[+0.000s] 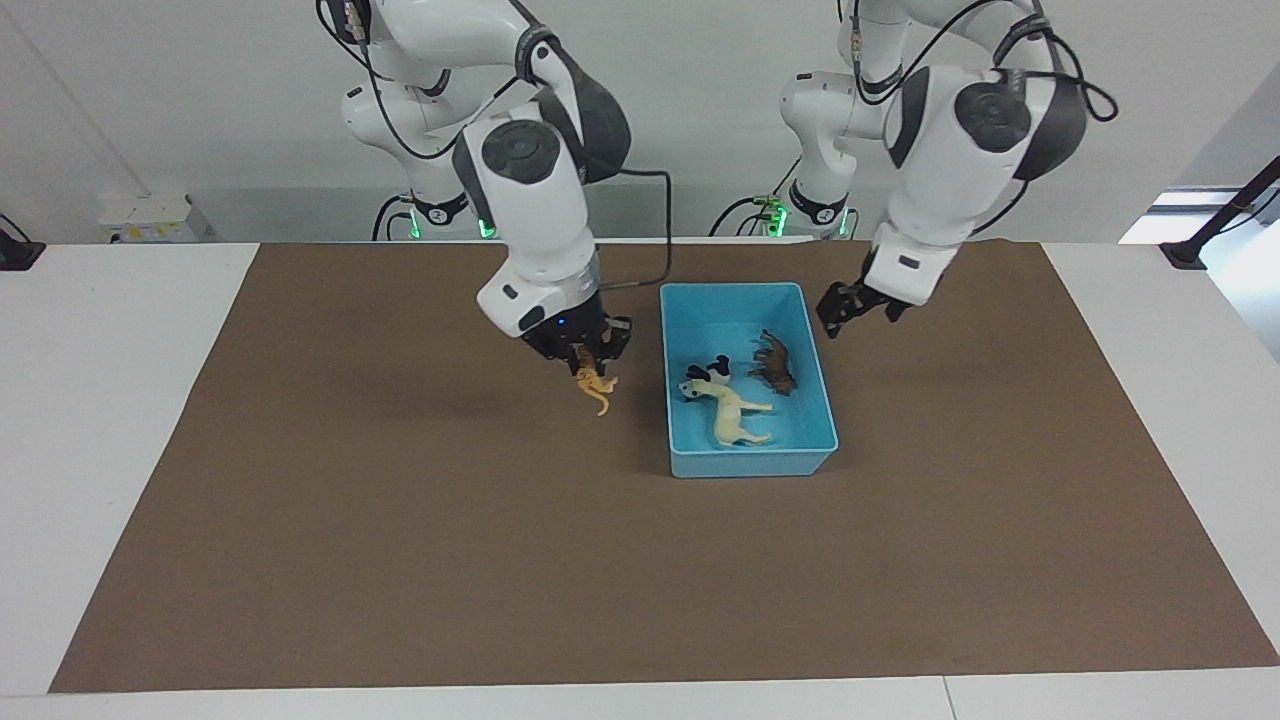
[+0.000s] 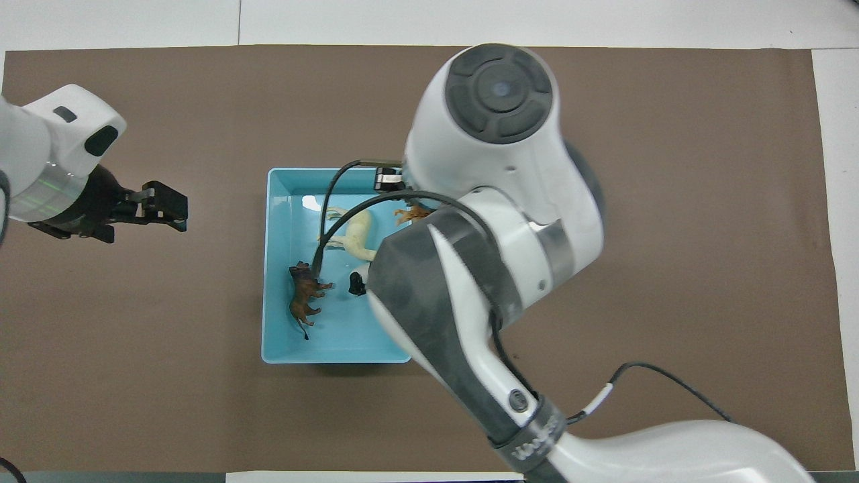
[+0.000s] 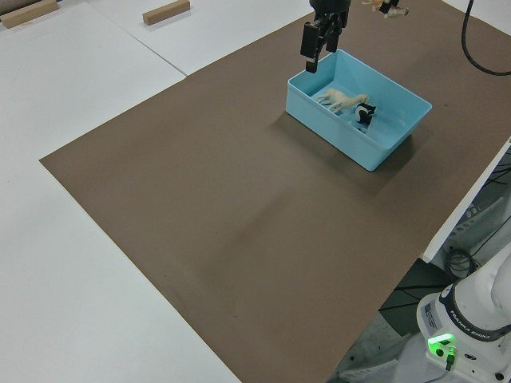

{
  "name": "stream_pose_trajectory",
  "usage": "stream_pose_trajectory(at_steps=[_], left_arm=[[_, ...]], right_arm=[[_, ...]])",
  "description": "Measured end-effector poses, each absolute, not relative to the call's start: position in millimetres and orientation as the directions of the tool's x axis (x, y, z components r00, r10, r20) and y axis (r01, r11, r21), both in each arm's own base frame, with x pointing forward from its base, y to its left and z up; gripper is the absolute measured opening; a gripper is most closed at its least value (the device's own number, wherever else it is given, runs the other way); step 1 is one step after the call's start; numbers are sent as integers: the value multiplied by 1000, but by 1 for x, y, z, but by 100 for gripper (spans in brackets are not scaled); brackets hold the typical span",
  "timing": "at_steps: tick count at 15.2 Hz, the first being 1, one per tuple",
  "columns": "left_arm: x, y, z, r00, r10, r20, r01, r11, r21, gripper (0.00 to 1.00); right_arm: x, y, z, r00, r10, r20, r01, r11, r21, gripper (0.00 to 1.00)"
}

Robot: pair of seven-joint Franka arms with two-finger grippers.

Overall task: Put all toys into storage box
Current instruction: 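Lower the tan cat into the box and open the right gripper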

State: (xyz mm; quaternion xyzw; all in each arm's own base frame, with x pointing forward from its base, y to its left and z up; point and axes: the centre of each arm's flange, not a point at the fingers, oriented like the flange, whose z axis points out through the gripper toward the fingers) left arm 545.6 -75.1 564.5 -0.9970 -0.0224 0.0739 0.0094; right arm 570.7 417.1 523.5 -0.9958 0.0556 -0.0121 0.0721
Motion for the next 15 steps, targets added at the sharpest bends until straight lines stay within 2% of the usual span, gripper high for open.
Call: stream_pose_trajectory(at_steps=[4, 8, 9, 13, 15], left_arm=[[537, -66, 574, 987, -21, -159, -25, -999, -28, 100], [535, -50, 570, 977, -74, -201, -80, -997, -20, 100], [534, -48, 570, 975, -78, -207, -83, -996, -18, 100], [537, -50, 573, 980, -87, -176, -91, -996, -17, 100], [541, -52, 576, 986, -89, -144, -92, -996, -17, 100]], right_arm=[[530, 514, 469, 996, -65, 54, -59, -993, -105, 33], [516, 550, 428, 996, -27, 87, -18, -995, -93, 33], [516, 550, 428, 996, -27, 87, -19, -996, -92, 38], [527, 540, 435, 989, -110, 95, -101, -990, -98, 77], [543, 523, 453, 979, -158, 129, -145, -984, -107, 96]])
